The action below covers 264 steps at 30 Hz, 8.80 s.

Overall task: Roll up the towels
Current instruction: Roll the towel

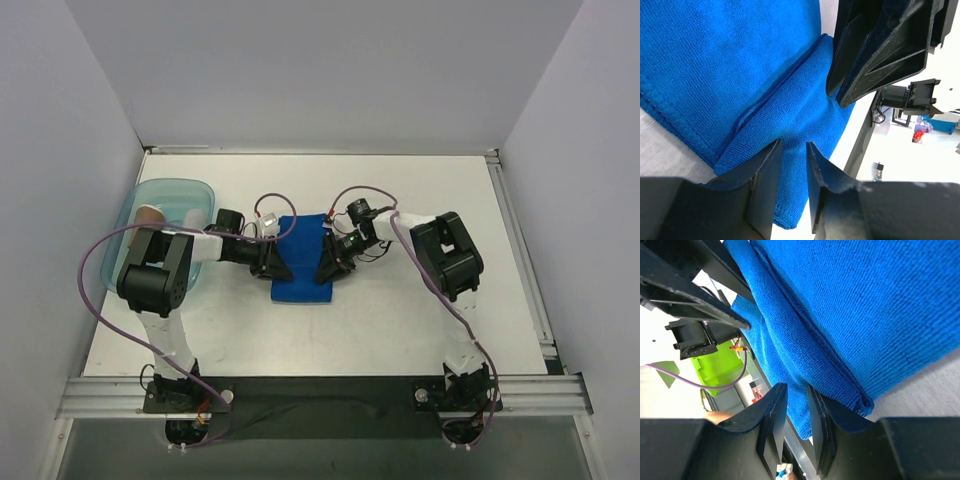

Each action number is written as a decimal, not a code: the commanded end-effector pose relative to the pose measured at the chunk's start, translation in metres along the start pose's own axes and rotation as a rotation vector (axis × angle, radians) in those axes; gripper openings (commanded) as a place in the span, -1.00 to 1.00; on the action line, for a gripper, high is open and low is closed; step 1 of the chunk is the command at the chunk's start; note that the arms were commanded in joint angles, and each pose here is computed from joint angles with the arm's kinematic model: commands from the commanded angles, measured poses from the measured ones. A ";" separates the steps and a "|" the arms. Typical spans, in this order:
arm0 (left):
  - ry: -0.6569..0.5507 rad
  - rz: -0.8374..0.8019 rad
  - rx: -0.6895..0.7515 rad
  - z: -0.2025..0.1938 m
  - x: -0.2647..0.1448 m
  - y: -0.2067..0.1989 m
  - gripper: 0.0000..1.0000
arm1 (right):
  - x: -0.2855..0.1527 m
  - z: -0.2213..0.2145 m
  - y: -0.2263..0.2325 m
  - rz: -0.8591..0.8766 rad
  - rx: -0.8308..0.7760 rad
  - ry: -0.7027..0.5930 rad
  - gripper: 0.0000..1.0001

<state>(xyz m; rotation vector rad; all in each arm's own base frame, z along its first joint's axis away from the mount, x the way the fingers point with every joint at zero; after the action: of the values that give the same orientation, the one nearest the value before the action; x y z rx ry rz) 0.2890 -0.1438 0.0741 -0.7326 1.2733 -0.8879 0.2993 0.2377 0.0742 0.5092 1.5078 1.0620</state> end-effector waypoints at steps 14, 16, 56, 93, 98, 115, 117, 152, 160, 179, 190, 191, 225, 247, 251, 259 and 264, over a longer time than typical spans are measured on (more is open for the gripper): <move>-0.201 0.259 0.651 -0.016 -0.078 -0.077 0.32 | -0.067 -0.038 0.070 -0.089 -0.287 -0.083 -0.20; -0.208 0.325 0.850 -0.024 -0.083 -0.090 0.35 | -0.063 -0.034 0.074 -0.075 -0.303 -0.073 -0.20; 0.367 0.578 1.661 -0.111 0.026 -0.049 -0.31 | 0.028 -0.004 0.006 -0.100 -0.214 0.057 -0.54; 0.899 -0.186 0.535 -0.045 0.048 -0.007 -0.58 | -0.116 -0.156 0.134 -0.465 -1.196 0.107 0.03; 0.902 -0.181 0.513 -0.042 0.048 -0.003 -0.58 | -0.071 -0.130 0.127 -0.543 -1.348 0.198 0.27; 0.888 -0.181 0.489 -0.039 0.047 0.001 -0.58 | 0.031 -0.102 0.066 -0.641 -1.584 0.318 0.39; 0.887 -0.181 0.490 -0.039 0.047 0.000 -0.59 | 0.030 -0.105 0.050 -0.664 -1.557 0.335 0.36; 0.506 0.000 0.488 0.055 -0.045 -0.028 0.16 | 0.007 -0.090 0.048 -0.188 -1.078 0.554 -1.00; 0.287 0.079 0.526 0.108 -0.109 -0.065 0.18 | 0.004 -0.078 0.046 -0.192 -1.058 0.524 -1.00; -0.050 0.392 1.237 -0.020 -0.151 -0.140 0.20 | 0.033 -0.025 0.015 0.040 -0.702 0.504 -1.00; 0.092 0.407 1.614 -0.082 -0.055 -0.111 0.39 | 0.046 -0.037 -0.005 0.095 -0.661 0.551 -1.00; 0.109 0.388 1.643 -0.087 -0.046 -0.112 0.39 | 0.047 -0.037 -0.005 0.097 -0.653 0.552 -1.00; 0.745 0.381 1.193 -0.142 -0.003 -0.028 -0.87 | 0.018 0.004 0.008 0.032 -0.648 0.407 0.10; 1.041 0.090 0.482 -0.077 0.007 0.008 -0.61 | -0.164 -0.063 0.095 -0.226 -0.737 -0.078 -0.18; 1.085 0.063 0.442 -0.065 0.008 0.020 -0.60 | -0.129 -0.080 0.106 -0.367 -0.857 -0.008 -0.27; 1.087 0.023 0.414 -0.051 0.014 0.025 -0.49 | -0.054 -0.093 0.140 -0.580 -1.238 0.118 -0.16; 1.074 0.005 0.424 -0.049 0.016 0.025 -0.44 | -0.009 -0.092 0.142 -0.621 -1.405 0.182 0.14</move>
<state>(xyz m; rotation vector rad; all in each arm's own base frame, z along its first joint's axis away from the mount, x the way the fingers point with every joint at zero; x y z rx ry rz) 0.2367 -0.1632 0.0708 -0.1320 1.8927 -1.5304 0.1723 0.2550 0.2066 -0.8430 0.7195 1.4243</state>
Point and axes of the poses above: each gripper's point midway between its finger pads, its own x axis out along the fingers, its own y axis along the line the jaws close on, z = x × y, the point moved 9 cm from there along -x, back along the fingers, and after that the axes turned 6 degrees about -x, right-handed, at the moved point
